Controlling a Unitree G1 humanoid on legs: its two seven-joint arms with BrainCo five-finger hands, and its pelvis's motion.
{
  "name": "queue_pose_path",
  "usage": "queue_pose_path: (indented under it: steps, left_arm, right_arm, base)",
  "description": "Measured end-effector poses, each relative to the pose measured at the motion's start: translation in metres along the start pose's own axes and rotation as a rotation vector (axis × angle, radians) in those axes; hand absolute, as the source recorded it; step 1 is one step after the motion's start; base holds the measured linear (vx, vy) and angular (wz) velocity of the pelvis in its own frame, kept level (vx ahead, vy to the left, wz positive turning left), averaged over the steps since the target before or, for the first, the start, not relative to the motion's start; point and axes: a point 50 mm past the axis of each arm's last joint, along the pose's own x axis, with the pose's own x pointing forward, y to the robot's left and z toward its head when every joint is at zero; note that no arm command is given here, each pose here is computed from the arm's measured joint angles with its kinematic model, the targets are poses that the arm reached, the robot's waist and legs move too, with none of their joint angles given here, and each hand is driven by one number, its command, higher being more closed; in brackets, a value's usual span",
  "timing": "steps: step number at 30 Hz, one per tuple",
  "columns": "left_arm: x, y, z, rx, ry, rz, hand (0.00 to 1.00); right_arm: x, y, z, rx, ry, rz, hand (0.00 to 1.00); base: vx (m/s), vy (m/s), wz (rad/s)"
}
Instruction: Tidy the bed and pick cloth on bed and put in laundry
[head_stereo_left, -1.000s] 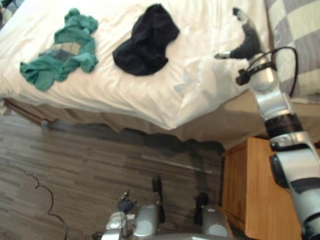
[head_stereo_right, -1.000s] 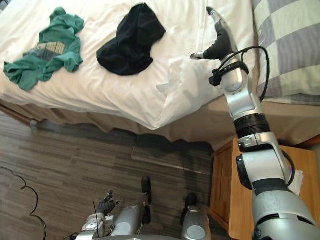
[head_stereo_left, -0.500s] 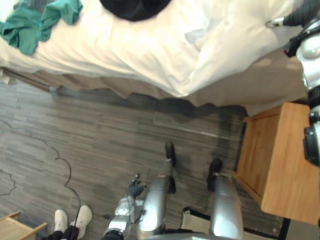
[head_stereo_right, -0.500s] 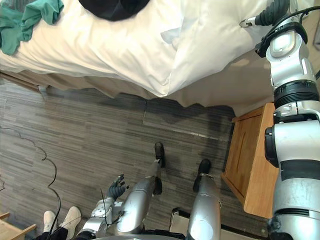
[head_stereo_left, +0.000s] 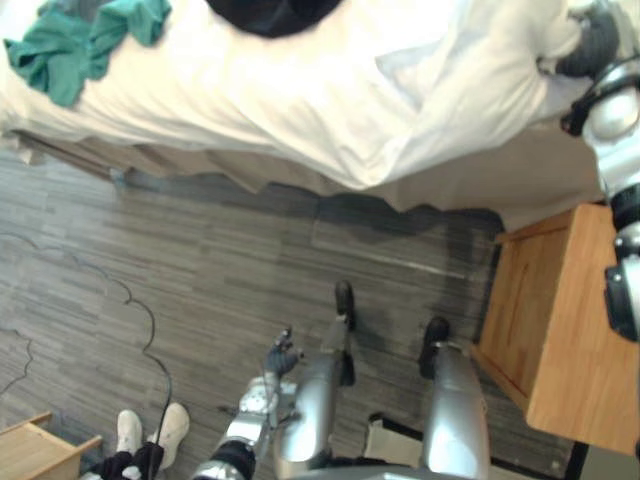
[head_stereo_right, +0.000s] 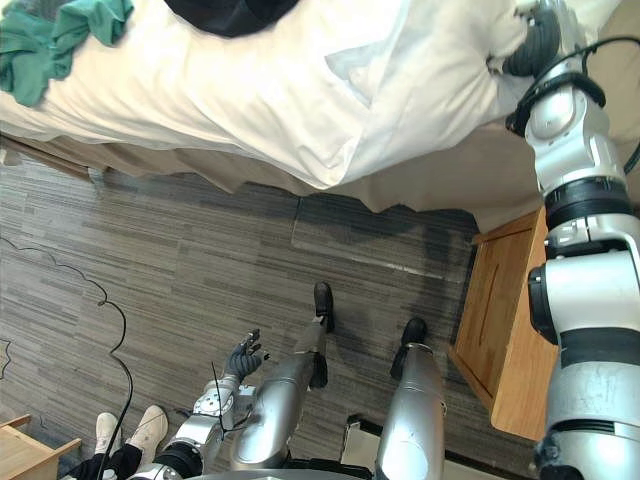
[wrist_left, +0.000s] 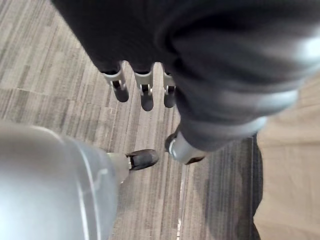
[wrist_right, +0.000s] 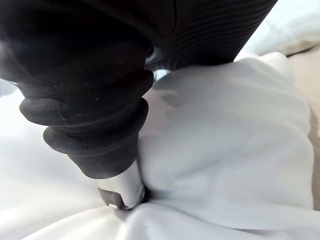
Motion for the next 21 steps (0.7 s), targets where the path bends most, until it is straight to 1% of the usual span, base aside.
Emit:
queue_pose_path:
  steps: [3,5,6,9,13,18,21]
  left_arm:
    - [-0.001,0.001,-0.002,-0.002,0.009,0.005,0.0]
    - [-0.002,0.002,-0.004,-0.007,0.016,0.009,0.0]
    - [-0.004,0.003,-0.009,-0.005,0.029,0.01,0.0]
    - [-0.011,0.004,-0.023,-0.003,0.082,0.014,0.0]
    - [-0.019,0.007,-0.036,-0.012,0.118,0.027,0.0]
    - [-0.026,0.012,-0.047,-0.031,0.154,0.048,0.0]
    - [-0.028,0.012,-0.05,-0.036,0.164,0.038,0.0]
  right_arm:
    - [-0.019,0.014,-0.024,0.051,0.044,0.012,1.0]
    - [-0.035,0.02,-0.042,0.105,0.084,-0.01,1.0]
    - [-0.045,0.025,-0.051,0.151,0.107,-0.016,0.0]
    - [-0.063,0.046,-0.066,0.229,0.173,0.004,0.0]
    - [-0.086,0.065,-0.093,0.302,0.302,0.02,0.0]
    - [-0.099,0.063,-0.117,0.352,0.419,-0.014,0.0]
    - [-0.1,0.056,-0.125,0.414,0.462,-0.072,0.0]
  base:
    - [-0.01,-0.072,-0.02]
    - [0.06,-0.068,-0.01]
    - [0.07,-0.053,-0.02]
    - [0.14,-0.088,-0.05]
    - [0.12,-0.064,-0.05]
    - [0.05,-0.02,-0.22]
    - [0.01,0.005,-0.08]
